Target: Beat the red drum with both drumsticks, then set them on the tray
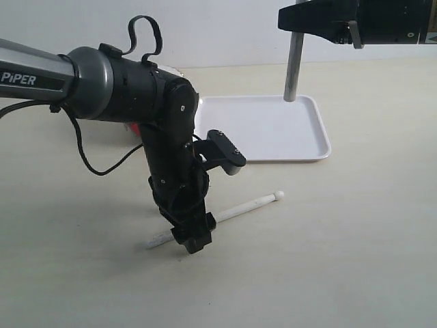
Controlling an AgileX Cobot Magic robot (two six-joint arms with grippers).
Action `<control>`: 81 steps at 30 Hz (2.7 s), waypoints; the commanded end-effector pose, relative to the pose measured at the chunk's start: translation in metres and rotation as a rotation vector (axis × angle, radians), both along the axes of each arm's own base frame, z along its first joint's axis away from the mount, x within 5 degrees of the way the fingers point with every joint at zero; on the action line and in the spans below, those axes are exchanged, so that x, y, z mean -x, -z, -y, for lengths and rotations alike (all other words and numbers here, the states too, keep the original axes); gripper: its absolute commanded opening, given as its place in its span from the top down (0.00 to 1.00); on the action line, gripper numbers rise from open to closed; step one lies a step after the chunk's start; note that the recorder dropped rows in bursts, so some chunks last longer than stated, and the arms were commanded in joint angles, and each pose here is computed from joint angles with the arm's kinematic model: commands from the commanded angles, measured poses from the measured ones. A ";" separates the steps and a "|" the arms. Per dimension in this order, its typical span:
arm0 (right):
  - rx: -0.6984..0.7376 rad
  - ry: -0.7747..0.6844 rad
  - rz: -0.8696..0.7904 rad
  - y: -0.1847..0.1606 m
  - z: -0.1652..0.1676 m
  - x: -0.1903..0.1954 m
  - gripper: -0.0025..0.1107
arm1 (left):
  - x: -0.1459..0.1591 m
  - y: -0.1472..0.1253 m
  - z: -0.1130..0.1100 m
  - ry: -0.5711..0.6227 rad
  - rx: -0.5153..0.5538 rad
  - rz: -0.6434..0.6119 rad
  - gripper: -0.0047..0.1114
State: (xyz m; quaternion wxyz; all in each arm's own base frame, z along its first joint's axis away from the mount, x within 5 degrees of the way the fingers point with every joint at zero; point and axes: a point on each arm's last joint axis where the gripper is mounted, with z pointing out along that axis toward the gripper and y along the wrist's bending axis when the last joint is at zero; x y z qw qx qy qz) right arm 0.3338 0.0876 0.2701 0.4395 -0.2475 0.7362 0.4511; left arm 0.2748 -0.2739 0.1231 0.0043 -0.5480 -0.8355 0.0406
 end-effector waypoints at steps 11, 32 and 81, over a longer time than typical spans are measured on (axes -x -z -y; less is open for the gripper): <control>-0.017 0.001 0.024 -0.006 0.000 0.000 0.98 | 0.003 0.018 -0.001 0.001 -0.047 -0.050 0.31; -0.017 0.001 0.024 -0.006 0.000 0.000 0.98 | 0.002 -0.021 -0.003 0.007 0.009 0.036 0.96; 0.385 0.292 0.245 -0.038 -0.058 -0.031 0.98 | -0.054 -0.144 -0.151 -0.549 0.255 0.420 0.96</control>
